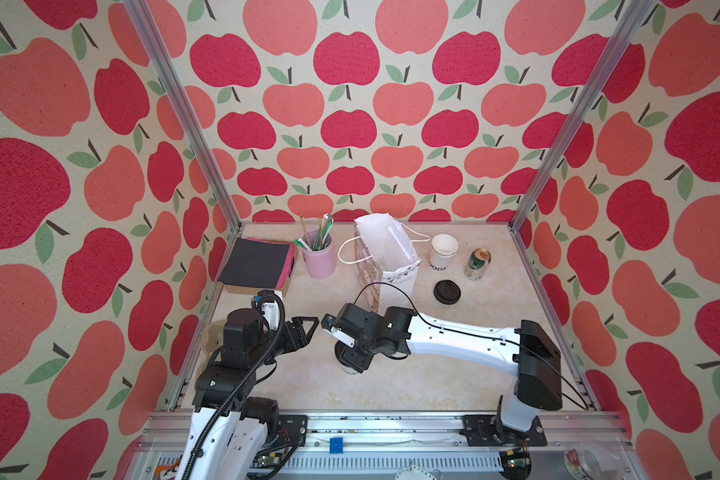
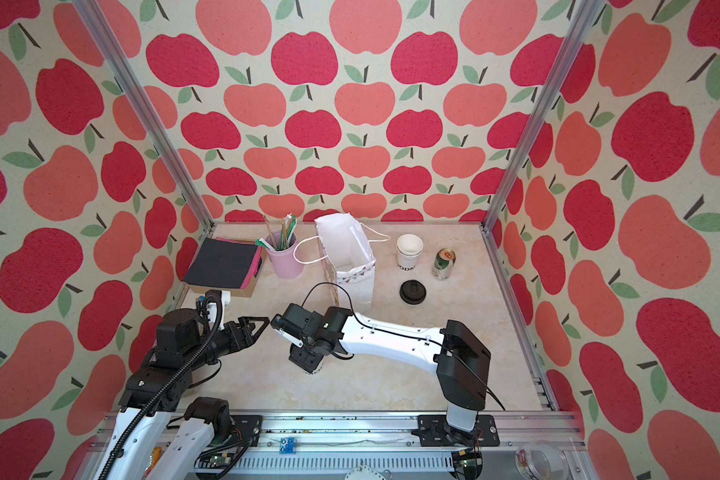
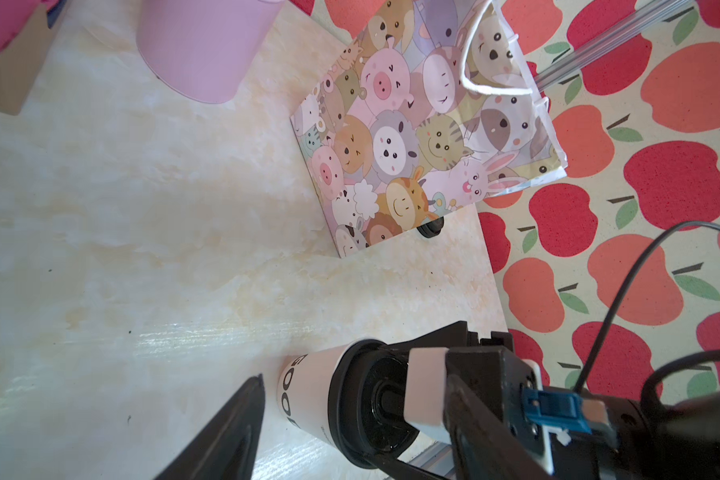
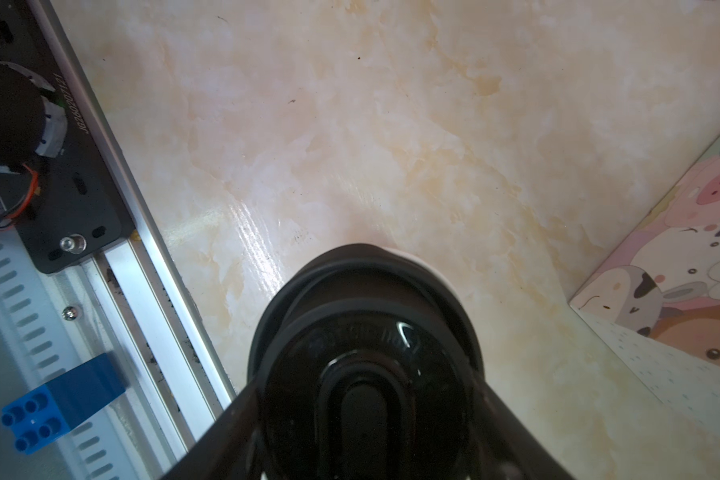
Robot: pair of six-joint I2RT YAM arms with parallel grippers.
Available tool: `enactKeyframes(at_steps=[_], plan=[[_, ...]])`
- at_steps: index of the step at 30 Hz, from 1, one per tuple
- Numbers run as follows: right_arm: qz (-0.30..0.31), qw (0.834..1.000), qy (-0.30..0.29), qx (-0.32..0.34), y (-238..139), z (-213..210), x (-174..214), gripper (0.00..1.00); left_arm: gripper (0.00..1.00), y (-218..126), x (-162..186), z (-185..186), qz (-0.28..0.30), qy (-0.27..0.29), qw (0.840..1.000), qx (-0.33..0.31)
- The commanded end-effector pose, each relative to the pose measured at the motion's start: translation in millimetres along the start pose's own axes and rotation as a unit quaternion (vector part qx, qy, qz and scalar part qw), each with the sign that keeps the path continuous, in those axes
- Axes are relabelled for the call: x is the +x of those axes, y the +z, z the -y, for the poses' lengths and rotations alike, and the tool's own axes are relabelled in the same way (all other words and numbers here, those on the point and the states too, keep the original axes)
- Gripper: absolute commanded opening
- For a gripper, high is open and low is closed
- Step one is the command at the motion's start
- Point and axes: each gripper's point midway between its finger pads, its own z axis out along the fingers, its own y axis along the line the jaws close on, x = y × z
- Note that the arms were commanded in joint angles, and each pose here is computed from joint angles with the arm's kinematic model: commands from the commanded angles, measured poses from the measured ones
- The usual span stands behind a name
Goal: Pack the takeout coffee
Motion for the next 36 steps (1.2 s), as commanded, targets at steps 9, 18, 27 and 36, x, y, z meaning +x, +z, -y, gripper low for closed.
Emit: enactKeyframes(at_steps=[9, 18, 27, 36], plan=[[-0.219, 0.976, -0.003, -0.014, 52.6, -8.3, 116.5, 0.67, 0.49, 33.6, 55.1, -11.2, -0.097, -0.041, 0.994, 0.0], [-0.221, 0.975, -0.004, -0.014, 53.8, -8.4, 118.0, 0.67, 0.35, 45.2, 66.5, -13.3, -0.114, -0.049, 0.992, 0.015], [-0.222, 0.975, -0.003, -0.015, 55.1, -9.3, 120.1, 0.67, 0.25, 53.5, 71.2, -14.3, -0.13, -0.054, 0.99, 0.021], [-0.225, 0.974, -0.001, -0.016, 57.0, -9.5, 121.8, 0.67, 0.21, 59.5, 75.2, -11.3, -0.144, -0.05, 0.988, 0.03]])
